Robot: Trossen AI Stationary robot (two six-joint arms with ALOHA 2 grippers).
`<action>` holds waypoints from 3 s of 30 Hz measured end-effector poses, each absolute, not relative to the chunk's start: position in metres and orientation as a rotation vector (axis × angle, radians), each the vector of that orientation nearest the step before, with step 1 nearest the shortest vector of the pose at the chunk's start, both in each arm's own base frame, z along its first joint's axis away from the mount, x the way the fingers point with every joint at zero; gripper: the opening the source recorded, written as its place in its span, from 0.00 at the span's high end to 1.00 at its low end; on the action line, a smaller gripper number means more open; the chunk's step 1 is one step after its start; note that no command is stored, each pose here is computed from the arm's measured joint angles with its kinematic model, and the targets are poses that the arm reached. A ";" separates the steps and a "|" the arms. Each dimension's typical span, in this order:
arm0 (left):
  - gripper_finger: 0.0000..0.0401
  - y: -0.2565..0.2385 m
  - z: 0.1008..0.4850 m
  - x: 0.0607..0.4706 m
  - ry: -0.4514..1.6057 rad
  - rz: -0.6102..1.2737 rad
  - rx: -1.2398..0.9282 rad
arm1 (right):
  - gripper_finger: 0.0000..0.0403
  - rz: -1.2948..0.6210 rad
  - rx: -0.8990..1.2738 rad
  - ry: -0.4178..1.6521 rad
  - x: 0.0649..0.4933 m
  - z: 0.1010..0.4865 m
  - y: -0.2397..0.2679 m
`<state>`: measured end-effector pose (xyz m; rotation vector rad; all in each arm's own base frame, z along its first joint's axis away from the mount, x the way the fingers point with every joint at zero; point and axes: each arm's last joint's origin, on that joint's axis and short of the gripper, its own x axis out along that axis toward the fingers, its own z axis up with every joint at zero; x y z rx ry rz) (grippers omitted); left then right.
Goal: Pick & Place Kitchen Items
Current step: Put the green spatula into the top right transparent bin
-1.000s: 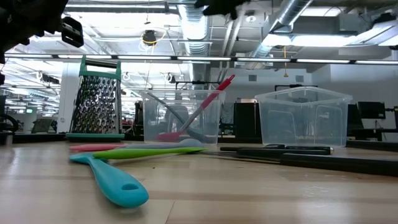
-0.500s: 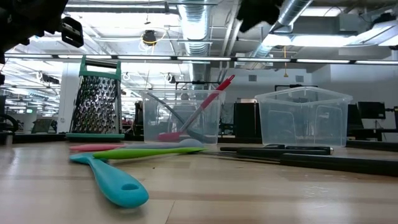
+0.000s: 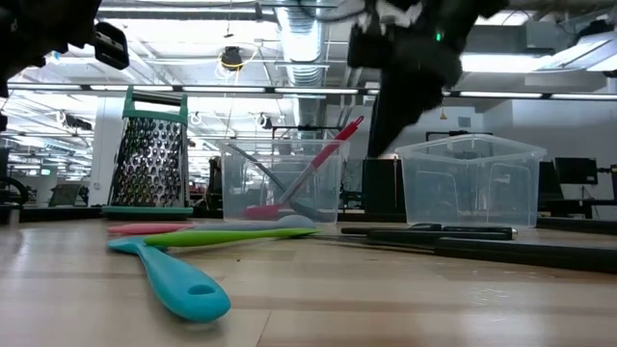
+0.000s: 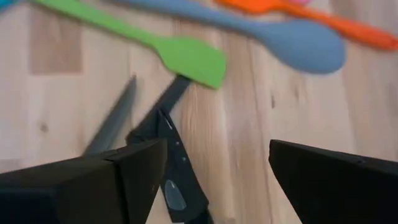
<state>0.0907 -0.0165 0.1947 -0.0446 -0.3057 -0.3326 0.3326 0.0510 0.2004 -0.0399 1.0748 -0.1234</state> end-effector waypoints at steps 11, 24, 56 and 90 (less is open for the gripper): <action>0.98 -0.017 0.195 0.090 -0.314 -0.333 -0.044 | 0.32 0.000 -0.146 1.016 0.360 0.165 0.062; 0.98 -0.017 0.195 0.090 -0.313 -0.333 -0.044 | 0.32 0.236 -0.333 0.926 0.417 0.141 0.052; 0.98 -0.017 0.195 0.090 -0.314 -0.332 -0.044 | 0.95 0.250 -0.265 1.012 0.429 0.122 0.027; 0.98 -0.017 0.196 0.090 -0.316 -0.332 -0.044 | 0.97 0.064 -0.253 -0.056 0.284 0.443 0.036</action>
